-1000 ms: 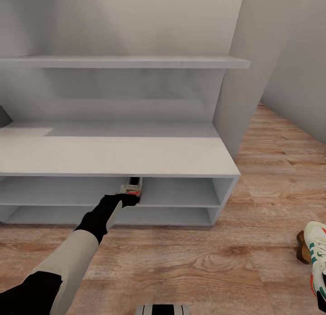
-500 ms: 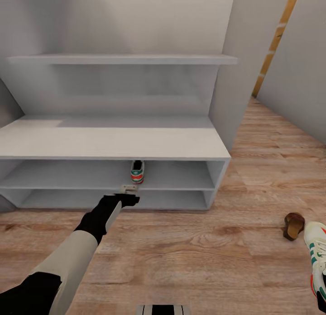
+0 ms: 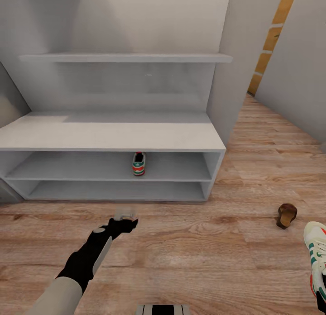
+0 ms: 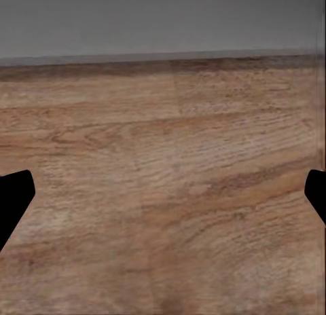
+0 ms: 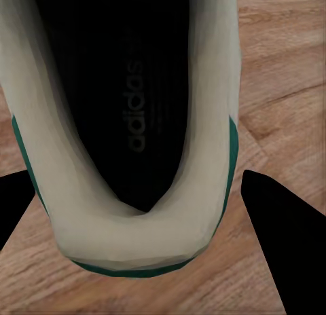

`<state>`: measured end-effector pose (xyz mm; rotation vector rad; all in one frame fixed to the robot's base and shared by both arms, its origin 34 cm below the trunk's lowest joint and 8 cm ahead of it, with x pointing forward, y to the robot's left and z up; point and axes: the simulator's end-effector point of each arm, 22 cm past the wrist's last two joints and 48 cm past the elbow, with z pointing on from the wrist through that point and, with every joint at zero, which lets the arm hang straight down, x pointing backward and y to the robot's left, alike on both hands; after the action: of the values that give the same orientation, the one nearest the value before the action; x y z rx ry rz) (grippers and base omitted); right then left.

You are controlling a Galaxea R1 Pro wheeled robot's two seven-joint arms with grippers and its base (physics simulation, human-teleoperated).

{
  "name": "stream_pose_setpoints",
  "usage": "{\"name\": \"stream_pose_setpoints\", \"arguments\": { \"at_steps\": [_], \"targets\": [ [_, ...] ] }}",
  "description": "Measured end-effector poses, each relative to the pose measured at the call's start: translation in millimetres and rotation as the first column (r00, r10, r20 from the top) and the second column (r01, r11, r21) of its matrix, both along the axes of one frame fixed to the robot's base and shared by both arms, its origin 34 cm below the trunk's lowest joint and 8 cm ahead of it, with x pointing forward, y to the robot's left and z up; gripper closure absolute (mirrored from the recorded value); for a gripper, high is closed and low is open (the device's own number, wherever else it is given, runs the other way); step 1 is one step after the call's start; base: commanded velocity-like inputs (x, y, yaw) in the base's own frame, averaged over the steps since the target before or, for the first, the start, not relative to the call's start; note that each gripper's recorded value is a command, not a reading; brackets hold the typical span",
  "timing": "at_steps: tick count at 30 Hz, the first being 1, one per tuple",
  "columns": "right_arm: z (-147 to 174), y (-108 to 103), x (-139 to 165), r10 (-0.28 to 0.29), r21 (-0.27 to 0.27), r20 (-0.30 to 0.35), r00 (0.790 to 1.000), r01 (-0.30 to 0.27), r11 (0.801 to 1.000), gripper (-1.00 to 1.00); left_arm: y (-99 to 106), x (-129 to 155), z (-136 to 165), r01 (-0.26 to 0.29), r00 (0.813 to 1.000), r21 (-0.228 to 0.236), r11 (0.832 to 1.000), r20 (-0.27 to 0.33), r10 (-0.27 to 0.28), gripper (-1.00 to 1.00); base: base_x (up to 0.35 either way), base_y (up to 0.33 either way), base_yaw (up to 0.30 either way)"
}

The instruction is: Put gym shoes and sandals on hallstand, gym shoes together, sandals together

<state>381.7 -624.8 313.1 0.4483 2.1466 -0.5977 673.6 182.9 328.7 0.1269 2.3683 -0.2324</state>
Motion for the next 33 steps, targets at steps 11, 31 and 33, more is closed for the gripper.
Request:
{"name": "stream_pose_setpoints", "arguments": {
  "at_steps": [11, 31, 33],
  "targets": [
    [-4, 5, -1, 0.004, 0.008, -0.004, 1.0, -0.004, 1.0, 1.0, 15, -100, -27, 0.24, 0.971, -0.181, 0.954, 0.033, -0.238, -1.0, -0.006, 0.0, 0.0],
    [-19, 34, -2, -0.003, 0.052, 0.003, 1.0, 0.003, 0.999, 1.0, 80, -194, -35, 0.225, 0.974, -0.427, 0.876, 0.101, -0.201, -1.0, 0.0, 0.0, 0.0],
    [-22, 38, -2, -0.005, 0.059, 0.004, 1.0, 0.005, 0.998, 1.0, 80, -194, -35, 0.224, 0.975, -0.426, 0.876, 0.101, -0.2, -1.0, -0.003, 0.003, 0.0]
  ]
}}
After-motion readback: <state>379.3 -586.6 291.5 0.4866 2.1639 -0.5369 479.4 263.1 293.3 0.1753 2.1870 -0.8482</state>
